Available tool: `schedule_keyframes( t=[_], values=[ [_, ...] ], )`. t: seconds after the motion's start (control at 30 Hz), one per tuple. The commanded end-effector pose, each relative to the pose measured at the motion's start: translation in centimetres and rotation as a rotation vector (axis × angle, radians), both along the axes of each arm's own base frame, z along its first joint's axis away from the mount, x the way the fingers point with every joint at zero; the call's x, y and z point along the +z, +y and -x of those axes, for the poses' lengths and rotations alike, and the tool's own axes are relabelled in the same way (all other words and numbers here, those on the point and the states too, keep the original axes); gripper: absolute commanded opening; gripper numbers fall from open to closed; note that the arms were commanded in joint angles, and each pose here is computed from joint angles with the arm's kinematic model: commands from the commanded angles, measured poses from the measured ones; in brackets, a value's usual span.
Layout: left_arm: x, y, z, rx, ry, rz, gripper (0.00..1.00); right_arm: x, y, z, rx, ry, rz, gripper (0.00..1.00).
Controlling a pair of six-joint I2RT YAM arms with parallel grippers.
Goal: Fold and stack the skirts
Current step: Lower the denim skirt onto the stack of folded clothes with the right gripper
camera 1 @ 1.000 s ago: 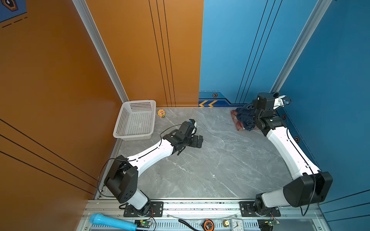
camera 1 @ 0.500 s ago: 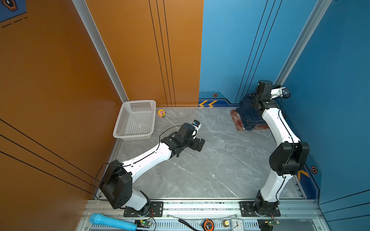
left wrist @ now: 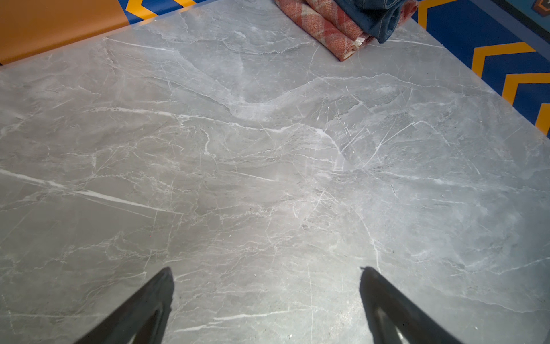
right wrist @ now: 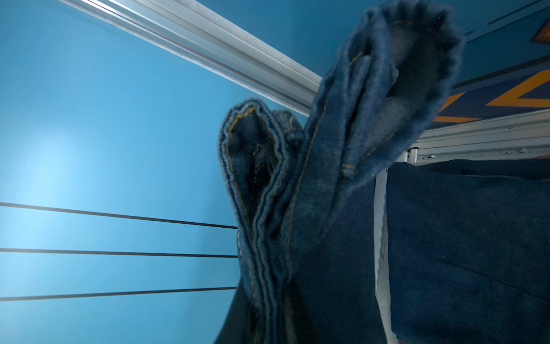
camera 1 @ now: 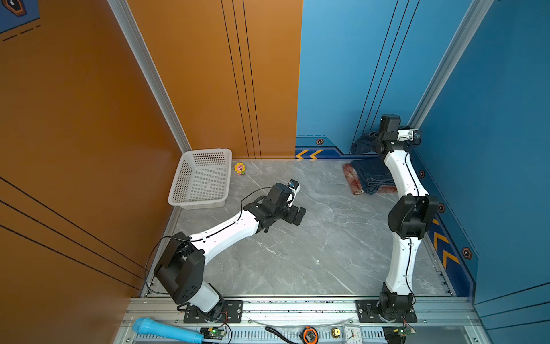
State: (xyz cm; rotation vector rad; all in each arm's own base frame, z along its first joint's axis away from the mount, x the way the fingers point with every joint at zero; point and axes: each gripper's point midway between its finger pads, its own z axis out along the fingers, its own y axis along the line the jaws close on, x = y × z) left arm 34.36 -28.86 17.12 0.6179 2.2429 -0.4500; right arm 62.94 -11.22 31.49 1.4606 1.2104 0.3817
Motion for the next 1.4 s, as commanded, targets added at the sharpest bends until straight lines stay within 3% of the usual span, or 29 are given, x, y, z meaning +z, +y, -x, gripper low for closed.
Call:
schedule_keyframes(
  t=[0.0, 0.23, 0.4, 0.67, 0.83, 1.13, 1.37],
  values=[
    [0.9, -0.8, -0.9, -0.012, 0.002, 0.039, 0.98, 2.2, -0.5, -0.3, -0.014, -0.074, -0.036, 0.00],
    [0.8, -1.3, -2.1, -0.010, 0.023, 0.064, 0.98, -1.8, -1.3, -0.4, -0.016, -0.006, -0.091, 0.00],
    [1.0, -1.5, -2.4, -0.009, 0.034, 0.083, 0.98, -5.8, -1.7, 2.2, -0.033, 0.071, -0.117, 0.00],
    [0.7, -1.3, -2.2, 0.005, 0.057, 0.098, 0.98, -8.7, -2.3, 6.3, -0.056, 0.169, -0.121, 0.00],
    [0.3, -0.8, -1.8, 0.017, 0.069, 0.097, 0.98, -13.6, -2.7, 8.3, -0.062, 0.274, -0.157, 0.00],
    [0.7, -0.5, -2.1, 0.039, 0.053, 0.127, 0.98, -18.9, -2.8, 10.3, -0.054, 0.367, -0.246, 0.37],
    [1.0, -0.5, -2.1, 0.040, 0.058, 0.137, 0.98, -21.8, -2.7, 9.6, 0.010, 0.362, -0.290, 0.49]
  ],
)
